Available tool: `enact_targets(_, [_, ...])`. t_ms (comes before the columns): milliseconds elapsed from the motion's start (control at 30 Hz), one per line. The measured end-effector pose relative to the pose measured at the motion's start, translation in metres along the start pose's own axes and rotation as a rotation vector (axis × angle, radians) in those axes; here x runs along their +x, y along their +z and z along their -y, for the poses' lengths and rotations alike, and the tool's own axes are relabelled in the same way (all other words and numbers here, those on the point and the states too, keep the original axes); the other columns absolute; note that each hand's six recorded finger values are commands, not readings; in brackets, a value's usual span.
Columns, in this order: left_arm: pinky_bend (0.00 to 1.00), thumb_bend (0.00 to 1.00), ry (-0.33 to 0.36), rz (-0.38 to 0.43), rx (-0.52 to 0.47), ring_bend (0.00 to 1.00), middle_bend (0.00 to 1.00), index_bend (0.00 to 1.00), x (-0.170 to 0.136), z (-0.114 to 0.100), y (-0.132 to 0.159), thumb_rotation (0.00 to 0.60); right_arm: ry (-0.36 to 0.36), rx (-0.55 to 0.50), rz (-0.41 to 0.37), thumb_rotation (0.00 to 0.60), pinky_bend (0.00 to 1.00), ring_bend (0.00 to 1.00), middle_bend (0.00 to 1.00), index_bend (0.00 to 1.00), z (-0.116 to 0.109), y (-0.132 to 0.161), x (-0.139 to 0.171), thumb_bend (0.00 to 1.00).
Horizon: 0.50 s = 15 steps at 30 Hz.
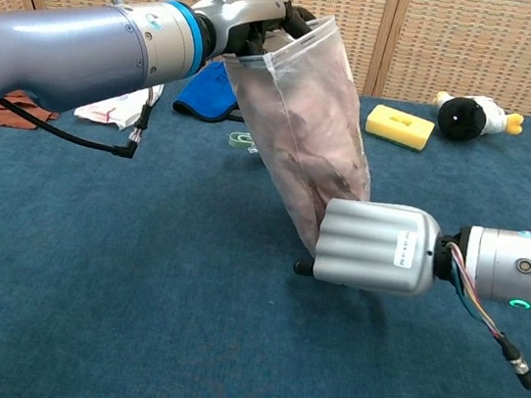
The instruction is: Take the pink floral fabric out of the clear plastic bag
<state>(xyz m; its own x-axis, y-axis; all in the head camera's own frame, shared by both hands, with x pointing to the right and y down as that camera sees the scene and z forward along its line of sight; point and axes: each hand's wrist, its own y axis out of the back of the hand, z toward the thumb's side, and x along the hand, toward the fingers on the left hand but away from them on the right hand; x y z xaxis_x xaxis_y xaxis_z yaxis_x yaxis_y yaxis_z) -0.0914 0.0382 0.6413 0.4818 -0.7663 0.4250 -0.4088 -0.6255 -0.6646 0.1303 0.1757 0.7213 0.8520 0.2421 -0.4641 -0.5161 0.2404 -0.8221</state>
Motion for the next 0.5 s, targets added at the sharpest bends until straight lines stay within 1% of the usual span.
enact_targets(200, [0.00,0.67,-0.005,0.001,0.004,0.00,0.00,0.76,0.0001,0.0023,-0.0008,0.600,0.016,-0.007,-0.001,0.600,1.00,0.93,0.90,0.36,0.0051,0.0004,0.0010,0.30])
enact_targets(500, [0.00,0.67,-0.004,0.000,0.010,0.00,0.00,0.76,0.0004,0.0026,-0.0025,0.600,0.017,-0.020,0.003,0.600,1.00,0.93,0.90,0.46,0.0070,0.0002,-0.0001,0.48])
